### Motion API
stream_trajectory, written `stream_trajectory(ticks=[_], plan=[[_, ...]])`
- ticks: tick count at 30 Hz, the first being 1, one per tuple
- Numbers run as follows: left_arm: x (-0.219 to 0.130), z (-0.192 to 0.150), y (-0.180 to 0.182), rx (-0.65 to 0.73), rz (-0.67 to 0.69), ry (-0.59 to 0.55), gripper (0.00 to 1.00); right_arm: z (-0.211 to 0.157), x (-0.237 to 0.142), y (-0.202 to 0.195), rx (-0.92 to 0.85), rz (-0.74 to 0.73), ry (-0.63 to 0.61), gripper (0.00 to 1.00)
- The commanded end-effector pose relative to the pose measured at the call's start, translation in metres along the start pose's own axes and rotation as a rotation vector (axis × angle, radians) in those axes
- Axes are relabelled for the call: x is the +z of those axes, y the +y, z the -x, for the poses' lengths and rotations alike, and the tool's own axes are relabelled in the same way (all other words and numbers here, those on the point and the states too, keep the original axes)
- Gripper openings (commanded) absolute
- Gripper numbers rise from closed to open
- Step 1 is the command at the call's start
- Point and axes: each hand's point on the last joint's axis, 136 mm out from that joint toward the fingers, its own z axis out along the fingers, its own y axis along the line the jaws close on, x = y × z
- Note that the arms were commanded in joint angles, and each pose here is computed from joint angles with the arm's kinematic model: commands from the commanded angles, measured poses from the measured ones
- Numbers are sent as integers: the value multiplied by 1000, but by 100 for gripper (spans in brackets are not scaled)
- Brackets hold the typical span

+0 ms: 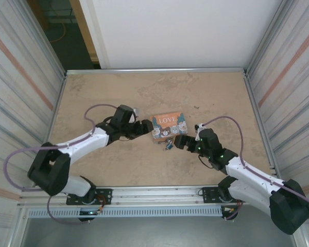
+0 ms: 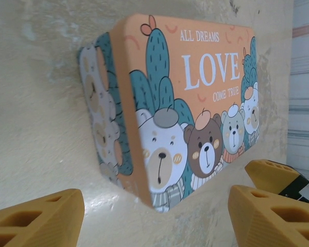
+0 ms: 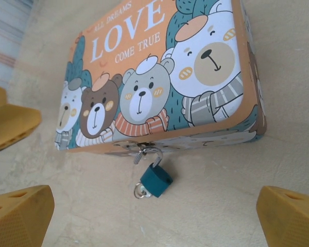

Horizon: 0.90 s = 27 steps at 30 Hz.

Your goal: Unlock the padlock with the key

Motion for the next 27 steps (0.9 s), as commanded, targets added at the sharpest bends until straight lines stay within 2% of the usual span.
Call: stream_trajectory(ticks=[1, 7, 16, 27], plan=[[7, 11, -15, 9, -59, 2, 73, 1, -4, -9, 86, -28, -4, 99], [28, 18, -6, -33, -54, 28, 71, -1, -6, -6, 81, 22, -7, 99], [48, 22, 3, -87, -93, 68, 59, -9, -8, 13, -20, 134, 31, 99], [58, -12, 29, -141, -41, 112, 43, -16, 0, 24, -119, 176, 49, 99]])
